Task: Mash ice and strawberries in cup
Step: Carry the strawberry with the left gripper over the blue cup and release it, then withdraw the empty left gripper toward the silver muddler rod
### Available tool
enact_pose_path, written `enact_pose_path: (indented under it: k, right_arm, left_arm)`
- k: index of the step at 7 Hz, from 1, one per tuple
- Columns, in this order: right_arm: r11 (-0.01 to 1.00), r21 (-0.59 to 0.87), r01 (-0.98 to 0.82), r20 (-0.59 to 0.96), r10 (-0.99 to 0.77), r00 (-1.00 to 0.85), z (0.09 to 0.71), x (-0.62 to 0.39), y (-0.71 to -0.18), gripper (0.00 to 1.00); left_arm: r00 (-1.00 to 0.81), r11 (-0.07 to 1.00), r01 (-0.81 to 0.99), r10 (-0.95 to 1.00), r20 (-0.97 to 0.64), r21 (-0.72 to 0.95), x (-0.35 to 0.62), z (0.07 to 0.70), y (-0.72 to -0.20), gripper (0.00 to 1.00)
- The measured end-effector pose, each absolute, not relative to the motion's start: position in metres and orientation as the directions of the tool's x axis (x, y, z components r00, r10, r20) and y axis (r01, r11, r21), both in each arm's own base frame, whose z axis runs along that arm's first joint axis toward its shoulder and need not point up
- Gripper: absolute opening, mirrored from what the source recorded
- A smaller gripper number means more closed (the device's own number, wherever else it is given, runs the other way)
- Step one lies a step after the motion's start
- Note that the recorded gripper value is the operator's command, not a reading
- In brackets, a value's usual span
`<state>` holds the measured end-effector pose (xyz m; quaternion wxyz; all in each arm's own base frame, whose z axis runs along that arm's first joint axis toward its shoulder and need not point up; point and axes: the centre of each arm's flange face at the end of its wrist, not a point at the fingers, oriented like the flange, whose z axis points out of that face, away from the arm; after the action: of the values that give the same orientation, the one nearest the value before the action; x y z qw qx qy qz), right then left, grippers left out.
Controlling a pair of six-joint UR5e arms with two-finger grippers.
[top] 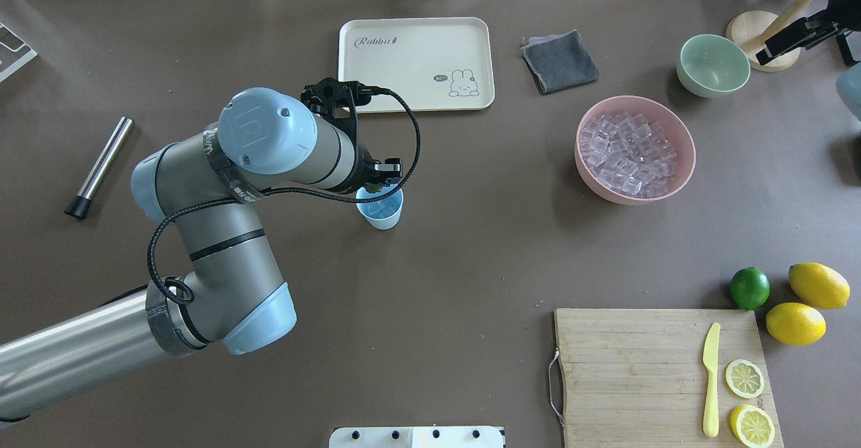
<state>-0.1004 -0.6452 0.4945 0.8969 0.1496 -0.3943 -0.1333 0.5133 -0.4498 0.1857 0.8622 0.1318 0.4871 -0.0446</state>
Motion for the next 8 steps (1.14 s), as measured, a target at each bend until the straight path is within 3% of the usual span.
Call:
enact_pose_path:
  k: [1,6,8]
  right_arm:
    - [0.92,0.372,0.121,0.668,-0.356,0.654,0.496,-0.1,-0.644,0.99]
    - [0.924,0.363,0.123,0.673,-0.351,0.651,0.503,-0.098,-0.639,0.99]
    - [0.92,0.371,0.123,0.673,-0.358,0.647,0.498,-0.098,-0.639,0.99]
  left_arm:
    - [0.53,0.96,0.21,0.05,-0.847,0.188,0.517,0.19,-0.451,0.94]
    - [0.54,0.942,0.258,0.043,-0.841,0.214,0.484,0.206,-0.463,0.97]
    - [0.595,0.942,0.221,0.074,-0.8,0.252,0.416,0.26,-0.494,0.97]
